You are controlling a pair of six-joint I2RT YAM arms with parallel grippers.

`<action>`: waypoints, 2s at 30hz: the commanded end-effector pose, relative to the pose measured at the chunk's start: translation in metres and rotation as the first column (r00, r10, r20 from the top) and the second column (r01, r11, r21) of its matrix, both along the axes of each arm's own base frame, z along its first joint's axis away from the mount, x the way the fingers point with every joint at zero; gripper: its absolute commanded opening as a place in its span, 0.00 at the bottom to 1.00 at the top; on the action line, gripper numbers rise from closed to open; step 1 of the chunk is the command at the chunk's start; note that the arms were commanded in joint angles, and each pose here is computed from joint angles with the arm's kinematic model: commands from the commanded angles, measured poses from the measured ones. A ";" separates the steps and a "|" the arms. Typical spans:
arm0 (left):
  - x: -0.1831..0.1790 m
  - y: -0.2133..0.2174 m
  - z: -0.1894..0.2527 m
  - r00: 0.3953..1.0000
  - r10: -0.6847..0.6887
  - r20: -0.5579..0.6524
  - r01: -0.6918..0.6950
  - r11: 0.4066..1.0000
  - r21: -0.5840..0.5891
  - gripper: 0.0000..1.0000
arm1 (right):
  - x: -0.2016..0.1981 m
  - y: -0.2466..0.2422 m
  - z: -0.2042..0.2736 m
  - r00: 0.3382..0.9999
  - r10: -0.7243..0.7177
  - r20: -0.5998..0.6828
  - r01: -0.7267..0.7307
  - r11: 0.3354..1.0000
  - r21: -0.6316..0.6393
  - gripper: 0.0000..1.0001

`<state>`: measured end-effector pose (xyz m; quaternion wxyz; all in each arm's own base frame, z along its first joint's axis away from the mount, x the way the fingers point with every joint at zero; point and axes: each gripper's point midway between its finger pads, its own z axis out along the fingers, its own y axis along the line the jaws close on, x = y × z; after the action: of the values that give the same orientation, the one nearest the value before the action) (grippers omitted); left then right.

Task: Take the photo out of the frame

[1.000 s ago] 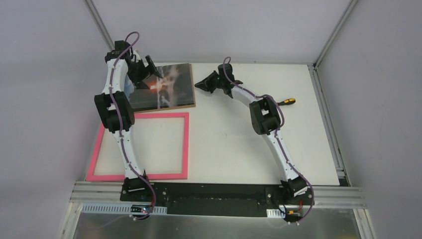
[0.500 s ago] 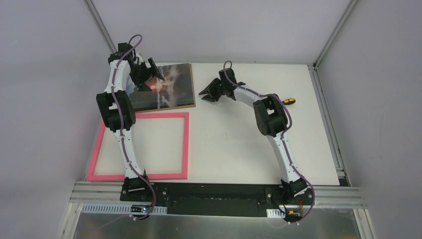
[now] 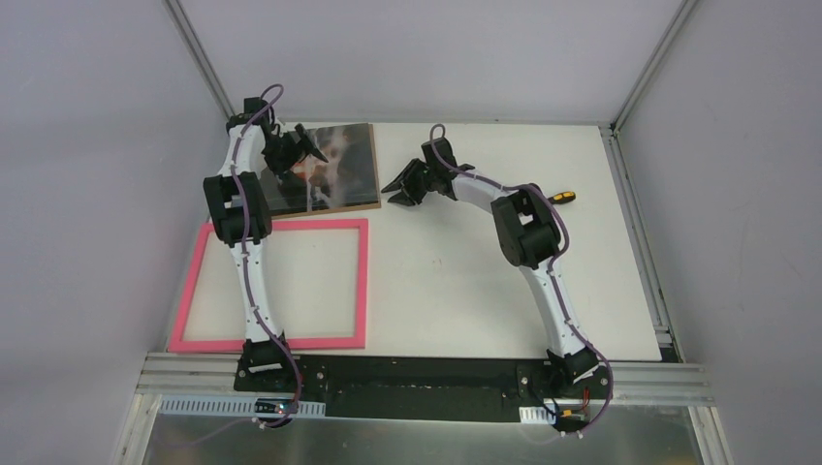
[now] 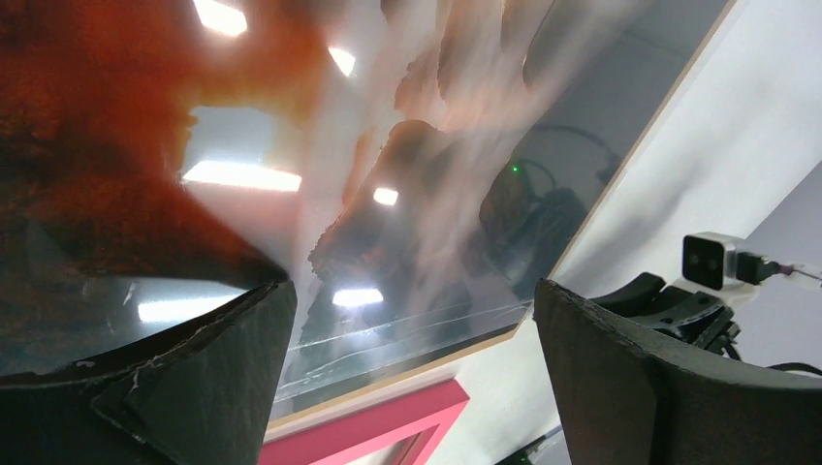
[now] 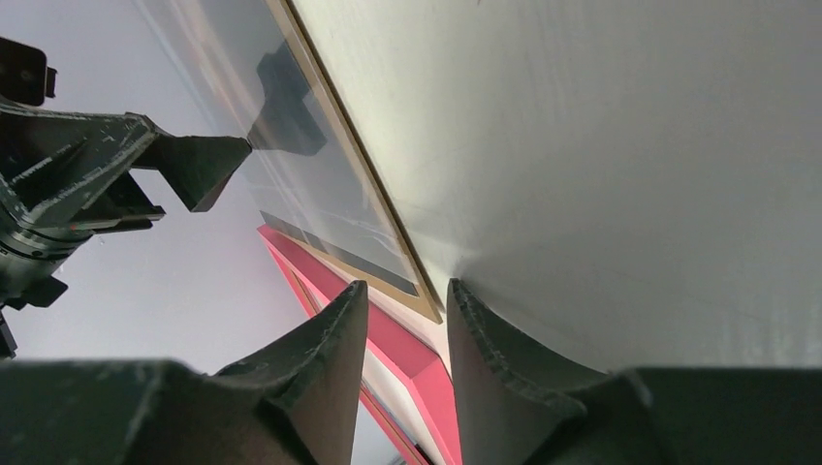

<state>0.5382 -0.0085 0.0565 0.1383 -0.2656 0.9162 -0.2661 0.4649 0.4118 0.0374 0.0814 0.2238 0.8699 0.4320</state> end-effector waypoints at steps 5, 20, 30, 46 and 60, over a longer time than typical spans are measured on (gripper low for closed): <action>0.005 0.013 -0.008 0.997 0.077 -0.022 -0.078 0.996 -0.049 0.97 | -0.008 0.010 0.037 0.999 0.006 0.034 -0.007 0.999 0.042 0.34; -0.003 0.024 -0.022 0.992 0.109 -0.066 -0.113 0.992 -0.059 0.96 | -0.008 0.035 0.051 1.000 0.004 0.023 -0.006 0.994 0.105 0.25; -0.007 0.023 -0.024 0.991 0.106 -0.077 -0.111 0.992 -0.062 0.96 | -0.016 0.017 0.022 0.999 -0.036 -0.013 0.036 0.999 -0.033 0.24; -0.013 0.022 -0.032 0.986 0.119 -0.113 -0.127 0.990 -0.064 0.96 | -0.020 0.024 -0.001 1.000 0.028 0.008 -0.026 0.982 -0.189 0.25; -0.015 0.022 -0.035 0.985 0.122 -0.121 -0.130 0.990 -0.062 0.96 | -0.034 0.003 -0.017 0.998 0.064 0.027 -0.047 0.909 -0.413 0.30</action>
<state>0.5427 0.0083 0.0492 0.1268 -0.3309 0.8823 -0.3097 0.4398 0.4347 0.0320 0.1302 0.1793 0.9266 0.3038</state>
